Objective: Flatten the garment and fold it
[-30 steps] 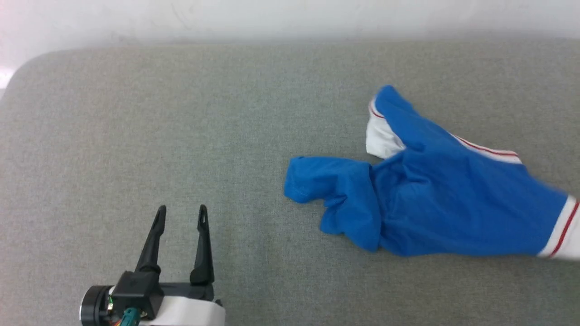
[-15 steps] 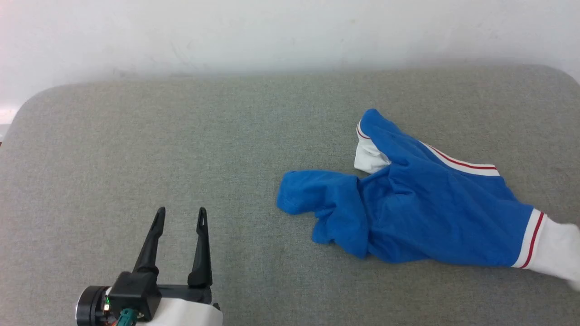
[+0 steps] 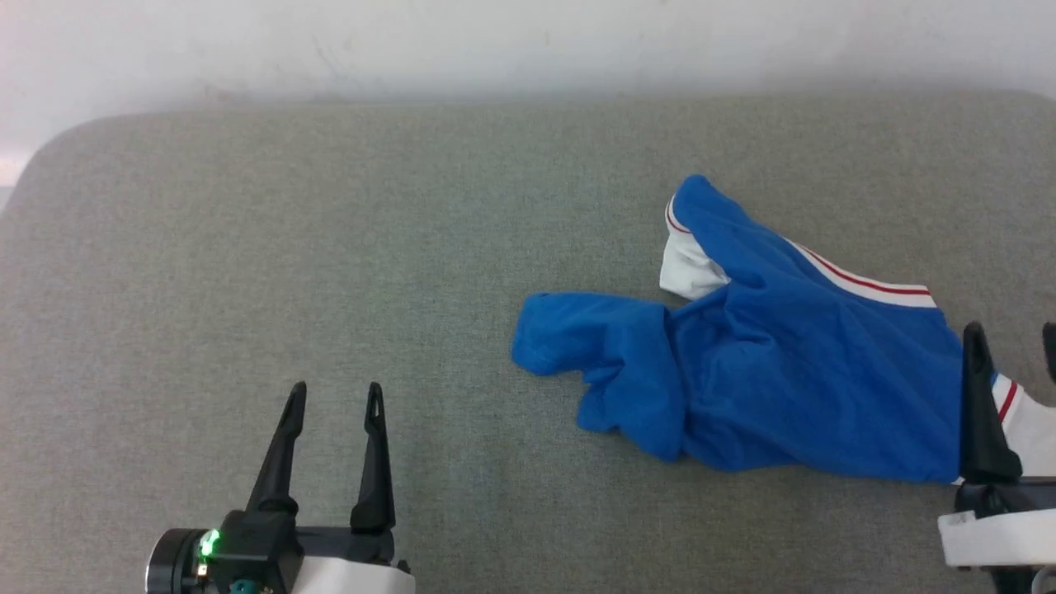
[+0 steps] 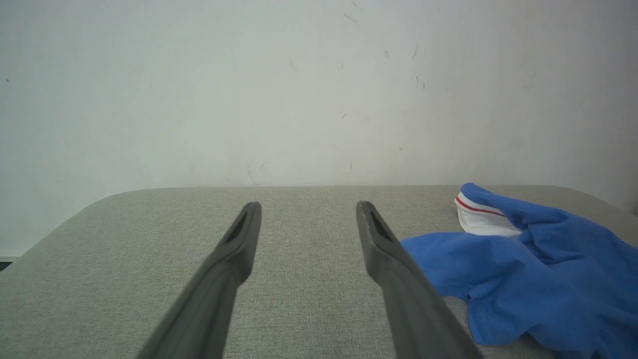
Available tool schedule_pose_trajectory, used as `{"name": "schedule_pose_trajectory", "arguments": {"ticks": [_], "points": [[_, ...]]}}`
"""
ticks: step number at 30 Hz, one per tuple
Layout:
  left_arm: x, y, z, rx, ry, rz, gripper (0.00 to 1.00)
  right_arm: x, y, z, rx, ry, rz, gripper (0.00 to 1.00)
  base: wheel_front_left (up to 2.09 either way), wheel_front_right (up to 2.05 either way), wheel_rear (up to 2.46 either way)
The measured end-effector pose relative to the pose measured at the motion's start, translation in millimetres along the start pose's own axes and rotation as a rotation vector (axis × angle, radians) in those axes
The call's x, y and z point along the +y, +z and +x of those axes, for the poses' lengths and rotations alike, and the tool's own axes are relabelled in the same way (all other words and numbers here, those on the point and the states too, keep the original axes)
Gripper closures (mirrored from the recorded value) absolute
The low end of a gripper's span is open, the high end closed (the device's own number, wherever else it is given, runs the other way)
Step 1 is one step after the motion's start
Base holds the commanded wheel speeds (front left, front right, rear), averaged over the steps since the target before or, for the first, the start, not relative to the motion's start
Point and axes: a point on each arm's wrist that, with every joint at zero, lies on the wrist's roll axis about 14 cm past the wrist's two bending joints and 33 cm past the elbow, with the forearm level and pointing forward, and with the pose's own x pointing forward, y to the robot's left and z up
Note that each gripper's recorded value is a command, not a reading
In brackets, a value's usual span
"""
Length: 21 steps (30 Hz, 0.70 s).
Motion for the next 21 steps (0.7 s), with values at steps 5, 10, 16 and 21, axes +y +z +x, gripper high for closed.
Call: {"name": "schedule_pose_trajectory", "arguments": {"ticks": [5, 10, 16, 21], "points": [[-21, -1, 18, -0.006, -0.085, -0.002, 0.00, 0, -14, -2, 0.025, -0.007, 0.047, 0.00, 0.00, 0.00, 0.00], [-71, 8, 61, -0.006, -0.323, 0.053, 0.00, -7, -16, 5, 0.023, -0.028, 0.024, 0.00, 0.00, 0.00, 0.00], [-126, -35, 85, 0.239, -0.592, 0.175, 0.00, -15, -22, 13, 0.039, -0.051, 0.008, 0.00, 0.00, 0.00, 0.00], [-142, -80, 93, 0.429, -0.695, 0.317, 0.00, -14, -37, 16, 0.084, -0.050, 0.014, 0.00, 0.00, 0.00, 0.00]]}}
